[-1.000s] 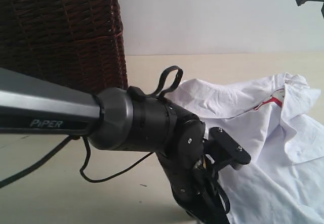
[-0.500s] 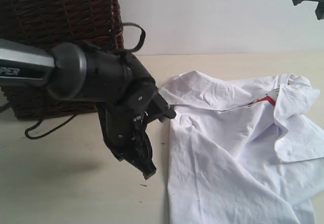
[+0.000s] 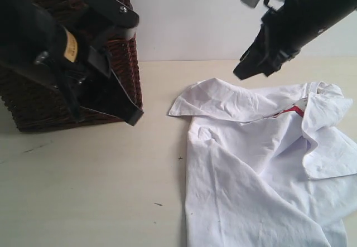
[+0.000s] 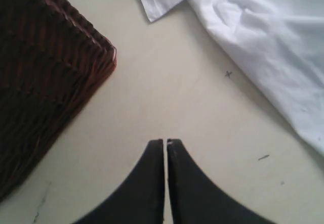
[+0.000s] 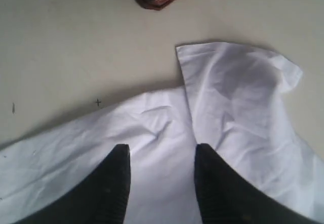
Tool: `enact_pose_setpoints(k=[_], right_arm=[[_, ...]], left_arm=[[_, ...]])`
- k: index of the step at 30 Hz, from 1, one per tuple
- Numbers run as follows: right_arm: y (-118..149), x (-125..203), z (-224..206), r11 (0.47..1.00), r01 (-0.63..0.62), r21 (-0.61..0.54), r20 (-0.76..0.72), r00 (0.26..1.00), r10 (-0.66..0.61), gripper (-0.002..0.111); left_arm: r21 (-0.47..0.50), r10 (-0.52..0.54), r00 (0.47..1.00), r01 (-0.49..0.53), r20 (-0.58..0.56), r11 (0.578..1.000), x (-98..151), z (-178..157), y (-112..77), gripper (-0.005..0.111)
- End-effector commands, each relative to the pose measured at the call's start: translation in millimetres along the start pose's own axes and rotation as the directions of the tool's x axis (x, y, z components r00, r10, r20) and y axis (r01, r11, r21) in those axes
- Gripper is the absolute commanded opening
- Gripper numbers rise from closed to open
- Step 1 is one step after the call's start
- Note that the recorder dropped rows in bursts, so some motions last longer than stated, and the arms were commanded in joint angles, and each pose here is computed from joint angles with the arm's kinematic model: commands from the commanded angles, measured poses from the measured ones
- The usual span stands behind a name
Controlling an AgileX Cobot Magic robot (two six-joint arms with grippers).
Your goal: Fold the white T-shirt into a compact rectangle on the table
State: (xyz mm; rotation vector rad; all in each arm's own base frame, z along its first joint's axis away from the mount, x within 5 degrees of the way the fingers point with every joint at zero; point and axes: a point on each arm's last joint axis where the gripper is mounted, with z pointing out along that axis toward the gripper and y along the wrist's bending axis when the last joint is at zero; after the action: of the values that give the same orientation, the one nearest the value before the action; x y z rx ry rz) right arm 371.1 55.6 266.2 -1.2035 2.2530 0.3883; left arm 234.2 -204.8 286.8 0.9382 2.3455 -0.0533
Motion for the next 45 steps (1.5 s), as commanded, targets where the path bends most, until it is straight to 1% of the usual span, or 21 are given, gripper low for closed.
enact_pose_setpoints(k=[1,4,5,9,12,15,17,20,24,27,30,31,33,34,37,40,41,45], right_arm=[[7,10,41,0.98,0.189,0.063,-0.114,0.977,-0.181,0.044],[12,16,68,0.961,0.269,0.055,-0.224,0.942,-0.251,0.044],[11,16,74,0.956,0.287,0.069,-0.245,0.933,-0.262,0.044],[4,17,97,0.919,0.349,0.184,-0.318,0.906,-0.28,0.044],[-1,25,111,0.903,0.384,0.192,-0.371,0.88,-0.296,0.044],[-7,30,123,0.895,0.383,0.228,-0.376,0.883,-0.282,0.044],[-11,31,128,0.889,0.382,0.253,-0.377,0.885,-0.273,0.047],[-16,32,138,0.894,0.368,0.256,-0.376,0.89,-0.258,0.053],[-20,36,152,0.903,0.355,0.242,-0.386,0.889,-0.246,0.053],[-17,36,159,0.908,0.357,0.22,-0.396,0.883,-0.251,0.053],[-16,33,162,0.892,0.387,0.232,-0.393,0.877,-0.277,0.052],[-17,32,163,0.89,0.38,0.251,-0.382,0.884,-0.27,0.049],[-20,31,164,0.885,0.37,0.282,-0.372,0.893,-0.254,0.04],[-22,31,165,0.883,0.367,0.294,-0.377,0.893,-0.246,0.034],[-28,35,169,0.869,0.385,0.311,-0.427,0.873,-0.234,0.015],[-36,36,170,0.843,0.408,0.349,-0.474,0.853,-0.217,0.002],[-39,35,168,0.833,0.412,0.369,-0.486,0.849,-0.205,0.0],[-55,14,153,0.769,0.405,0.495,-0.462,0.872,-0.161,0.0]], left_arm=[[0.025,-0.061,0.99,0.058,0.125,0.998,6,-21,3.1,0.005],[0.027,-0.071,0.989,0.069,0.127,0.997,13,-25,3.4,0.005],[0.028,-0.076,0.989,0.073,0.125,0.997,15,-25,3.3,0.005],[0.026,-0.095,0.987,0.093,0.128,0.995,26,-27,3.4,0.005],[0.033,-0.102,0.985,0.098,0.14,0.995,34,-25,2.2,0.005],[0.033,-0.113,0.984,0.109,0.14,0.993,37,-23,1.8,0.005],[0.032,-0.114,0.983,0.111,0.142,0.993,37,-23,2.0,0.005],[0.035,-0.114,0.982,0.11,0.153,0.993,36,-23,1.8,0.005],[0.035,-0.114,0.982,0.11,0.153,0.993,36,-23,1.8,0.005],[0.033,-0.111,0.982,0.107,0.156,0.994,35,-23,2.0,0.005],[0.037,-0.111,0.98,0.106,0.166,0.994,34,-24,1.8,0.005],[0.037,-0.111,0.979,0.106,0.169,0.994,34,-24,1.7,0.005],[0.037,-0.111,0.979,0.106,0.169,0.994,34,-24,1.7,0.005],[0.037,-0.111,0.979,0.106,0.169,0.994,34,-24,1.7,0.005],[0.038,-0.11,0.98,0.105,0.166,0.994,36,-22,1.3,0.005],[0.04,-0.107,0.981,0.102,0.162,0.994,39,-20,0.5,0.005],[0.038,-0.103,0.982,0.098,0.16,0.994,40,-19,0.4,0.005],[0.042,-0.103,0.98,0.098,0.171,0.994,39,-19,0.1,0.005]])
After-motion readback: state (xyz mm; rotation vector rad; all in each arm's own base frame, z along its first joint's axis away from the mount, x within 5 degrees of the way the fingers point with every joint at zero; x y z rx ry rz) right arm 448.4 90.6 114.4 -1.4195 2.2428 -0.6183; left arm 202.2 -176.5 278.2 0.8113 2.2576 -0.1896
